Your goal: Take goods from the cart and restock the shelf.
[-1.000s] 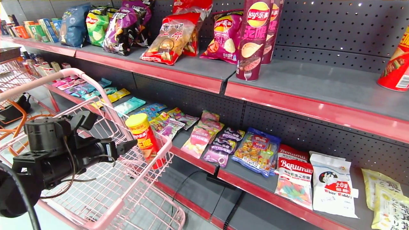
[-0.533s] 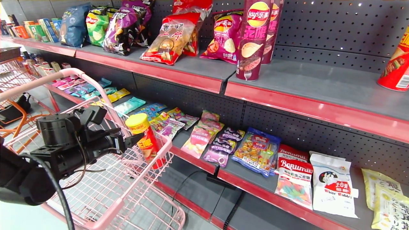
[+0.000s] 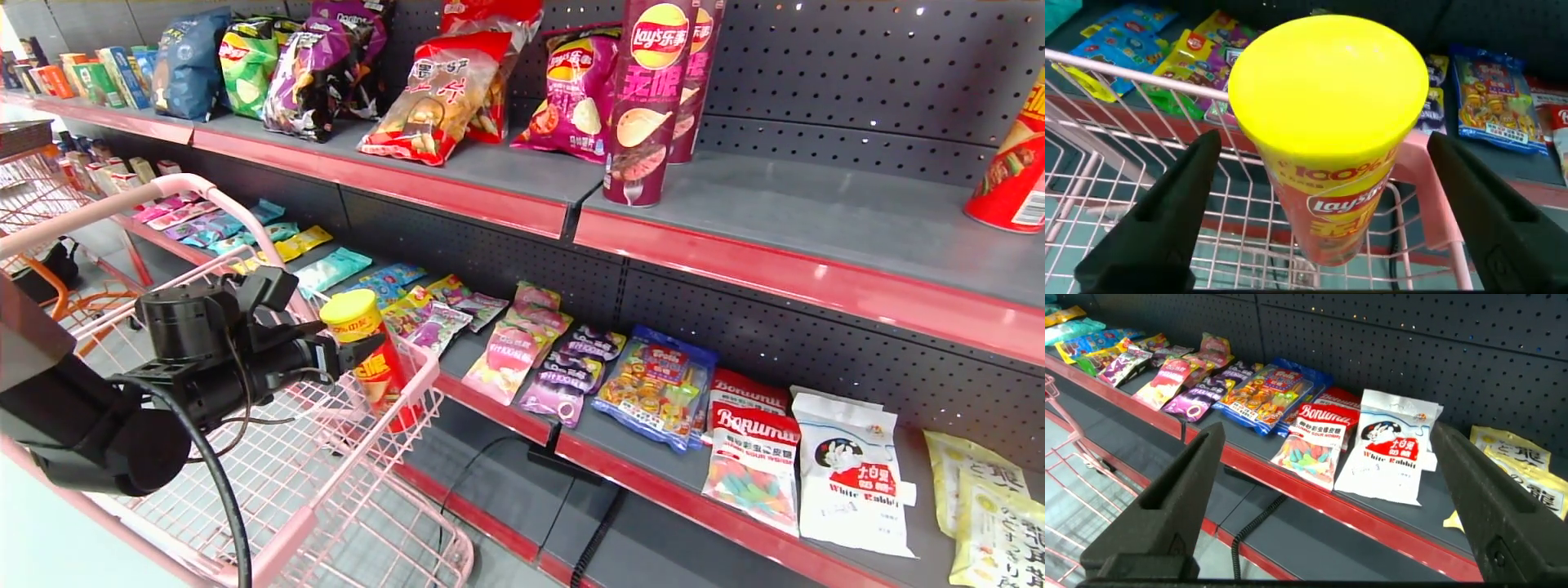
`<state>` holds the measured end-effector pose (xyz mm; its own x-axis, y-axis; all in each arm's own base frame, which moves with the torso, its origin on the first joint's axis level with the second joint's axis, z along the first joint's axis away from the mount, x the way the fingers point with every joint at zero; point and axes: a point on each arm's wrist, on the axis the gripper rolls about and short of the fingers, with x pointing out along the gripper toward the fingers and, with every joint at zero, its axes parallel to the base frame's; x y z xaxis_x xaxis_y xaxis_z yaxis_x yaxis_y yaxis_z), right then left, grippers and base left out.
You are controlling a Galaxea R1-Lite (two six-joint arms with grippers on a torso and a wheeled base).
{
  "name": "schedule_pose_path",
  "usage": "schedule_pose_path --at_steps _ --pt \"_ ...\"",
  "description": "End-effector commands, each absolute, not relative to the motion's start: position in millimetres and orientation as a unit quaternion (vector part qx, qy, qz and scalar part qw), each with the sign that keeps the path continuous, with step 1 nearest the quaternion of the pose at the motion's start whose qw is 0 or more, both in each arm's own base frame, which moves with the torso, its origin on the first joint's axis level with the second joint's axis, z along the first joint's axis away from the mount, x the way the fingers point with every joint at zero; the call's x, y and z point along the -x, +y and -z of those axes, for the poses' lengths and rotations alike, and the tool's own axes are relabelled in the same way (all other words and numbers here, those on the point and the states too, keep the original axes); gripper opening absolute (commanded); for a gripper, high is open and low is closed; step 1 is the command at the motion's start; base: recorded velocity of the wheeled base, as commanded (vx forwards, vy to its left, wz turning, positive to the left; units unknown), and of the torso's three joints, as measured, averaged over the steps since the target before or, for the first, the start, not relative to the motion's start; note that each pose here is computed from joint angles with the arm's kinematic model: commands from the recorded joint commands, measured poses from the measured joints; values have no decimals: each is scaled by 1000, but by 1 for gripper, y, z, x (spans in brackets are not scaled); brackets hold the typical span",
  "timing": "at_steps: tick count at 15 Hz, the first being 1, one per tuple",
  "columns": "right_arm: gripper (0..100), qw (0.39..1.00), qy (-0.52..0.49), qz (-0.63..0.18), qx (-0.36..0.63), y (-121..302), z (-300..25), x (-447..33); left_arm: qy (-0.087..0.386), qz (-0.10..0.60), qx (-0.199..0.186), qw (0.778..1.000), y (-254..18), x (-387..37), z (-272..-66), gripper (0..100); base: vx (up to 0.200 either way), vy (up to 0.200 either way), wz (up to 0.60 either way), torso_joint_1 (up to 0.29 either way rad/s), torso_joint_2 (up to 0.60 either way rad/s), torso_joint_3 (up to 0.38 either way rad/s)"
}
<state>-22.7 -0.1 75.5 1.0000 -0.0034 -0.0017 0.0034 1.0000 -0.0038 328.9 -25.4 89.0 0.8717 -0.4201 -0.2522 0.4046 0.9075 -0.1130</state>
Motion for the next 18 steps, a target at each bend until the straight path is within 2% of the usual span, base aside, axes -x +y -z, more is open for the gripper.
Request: schedule_pose_path --at_steps 1,6,7,12,15,18 --pt "100 1000 2 2 2 0 -76 23 142 217 29 965 -27 -331 -85 100 0 0 0 0 0 0" --pt "100 1000 2 2 3 0 -76 23 152 222 30 963 -32 -334 -77 100 0 0 0 0 0 0" --pt "100 1000 2 2 2 0 -76 23 153 220 28 963 -32 -339 -73 0 0 0 0 0 0 0" --pt "100 1000 2 2 2 0 -76 23 153 233 13 960 -38 -339 -71 0 0 0 0 0 0 0" --pt "100 1000 2 2 2 0 -76 23 130 225 15 966 -33 -323 -95 0 0 0 0 0 0 0" --pt "100 1000 2 1 2 0 -76 23 97 217 23 971 -23 -257 -145 0 0 0 0 0 0 0"
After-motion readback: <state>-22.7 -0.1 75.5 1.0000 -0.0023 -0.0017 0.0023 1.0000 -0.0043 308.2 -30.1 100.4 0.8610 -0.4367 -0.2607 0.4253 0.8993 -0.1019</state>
